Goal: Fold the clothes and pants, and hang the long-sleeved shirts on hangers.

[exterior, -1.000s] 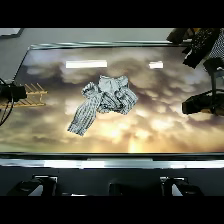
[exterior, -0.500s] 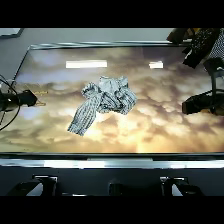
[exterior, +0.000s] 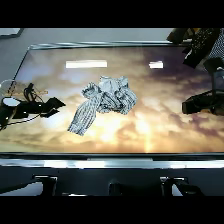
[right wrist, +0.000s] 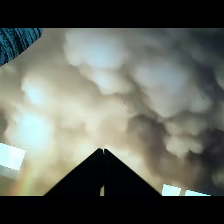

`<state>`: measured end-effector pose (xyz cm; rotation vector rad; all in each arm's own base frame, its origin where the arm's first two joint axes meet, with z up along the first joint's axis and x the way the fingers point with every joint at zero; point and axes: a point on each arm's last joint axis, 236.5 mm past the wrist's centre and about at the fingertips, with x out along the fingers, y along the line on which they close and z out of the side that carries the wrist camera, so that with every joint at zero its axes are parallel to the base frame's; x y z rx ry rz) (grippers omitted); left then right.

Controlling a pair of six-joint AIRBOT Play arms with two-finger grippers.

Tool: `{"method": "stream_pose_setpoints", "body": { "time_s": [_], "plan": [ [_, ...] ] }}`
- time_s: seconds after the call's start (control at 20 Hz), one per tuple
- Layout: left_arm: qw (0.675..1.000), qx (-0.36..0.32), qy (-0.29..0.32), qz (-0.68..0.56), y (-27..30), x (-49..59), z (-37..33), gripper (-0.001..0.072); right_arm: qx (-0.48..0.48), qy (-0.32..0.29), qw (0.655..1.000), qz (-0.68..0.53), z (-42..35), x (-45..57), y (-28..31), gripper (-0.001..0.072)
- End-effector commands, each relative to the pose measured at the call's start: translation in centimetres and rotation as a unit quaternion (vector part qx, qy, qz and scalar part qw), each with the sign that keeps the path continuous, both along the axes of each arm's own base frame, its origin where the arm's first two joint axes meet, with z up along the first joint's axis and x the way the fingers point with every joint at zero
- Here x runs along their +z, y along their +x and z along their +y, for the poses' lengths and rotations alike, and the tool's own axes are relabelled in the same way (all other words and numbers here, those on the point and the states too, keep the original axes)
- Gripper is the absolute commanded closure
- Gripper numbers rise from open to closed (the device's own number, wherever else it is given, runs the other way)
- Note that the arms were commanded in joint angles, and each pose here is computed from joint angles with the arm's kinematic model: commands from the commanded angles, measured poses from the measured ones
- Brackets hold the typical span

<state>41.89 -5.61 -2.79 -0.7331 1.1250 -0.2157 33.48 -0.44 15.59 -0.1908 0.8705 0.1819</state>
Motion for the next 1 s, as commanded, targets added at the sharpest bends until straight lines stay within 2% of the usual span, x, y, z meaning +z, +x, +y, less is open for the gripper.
{"method": "stream_pose_setpoints", "body": {
  "time_s": [0.0, 0.25, 0.45, 0.5, 0.55, 0.6, 0.65, 0.7, 0.75, 0.8, 0.85, 0.95],
  "plan": [
    [0.999, -0.030, -0.031, 0.016, 1.9, -3.4, -3.4, -0.0013, 0.002, 0.004, 1.000, -0.001, 0.2, 0.0, 0.0, 0.0671],
    [0.996, -0.079, -0.028, 0.020, 3.6, -5.2, -7.9, -0.0013, 0.003, 0.010, 1.000, -0.002, 0.5, 0.1, 0.1, 0.0670],
    [0.996, -0.077, -0.031, 0.036, 3.4, -6.4, -9.3, -0.0008, 0.008, 0.028, 1.000, -0.004, 1.3, 0.2, 0.1, 0.0671],
    [0.996, -0.077, -0.031, 0.037, 3.4, -6.4, -9.4, 0.0021, 0.010, 0.034, 0.999, -0.005, 1.6, 0.3, 0.1, 0.0671],
    [0.996, -0.078, -0.032, 0.038, 3.3, -6.3, -9.4, 0.0272, 0.013, 0.043, 0.999, -0.005, 1.9, 0.4, 0.1, 0.0670],
    [0.995, -0.080, -0.034, 0.040, 3.2, -6.3, -9.4, 0.0613, 0.010, 0.061, 0.998, -0.004, 2.5, 0.5, 0.1, 0.0669],
    [0.996, -0.079, -0.034, 0.040, 3.2, -6.3, -9.3, 0.0675, -0.004, 0.082, 0.997, -0.005, 2.8, 0.4, 0.5, 0.0669],
    [0.996, -0.077, -0.037, 0.039, 3.3, -6.2, -9.3, 0.0675, -0.025, 0.100, 0.995, 0.011, 2.8, -0.6, 0.8, 0.0638],
    [0.996, -0.074, -0.041, 0.038, 3.4, -6.0, -9.4, 0.0674, -0.058, 0.126, 0.989, 0.043, 2.8, -2.5, 0.8, 0.0479],
    [0.996, -0.072, -0.045, 0.037, 3.5, -5.8, -9.5, 0.0674, -0.105, 0.164, 0.977, 0.085, 3.0, -5.1, 0.9, 0.0207],
    [0.996, -0.071, -0.046, 0.036, 3.6, -5.7, -9.5, 0.0674, -0.142, 0.208, 0.960, 0.125, 3.8, -7.6, 0.9, 0.0044],
    [0.996, -0.071, -0.047, 0.034, 3.7, -5.5, -9.5, 0.0674, -0.156, 0.301, 0.924, 0.176, 7.3, -11.8, 1.8, 0.0054]
  ]
}}
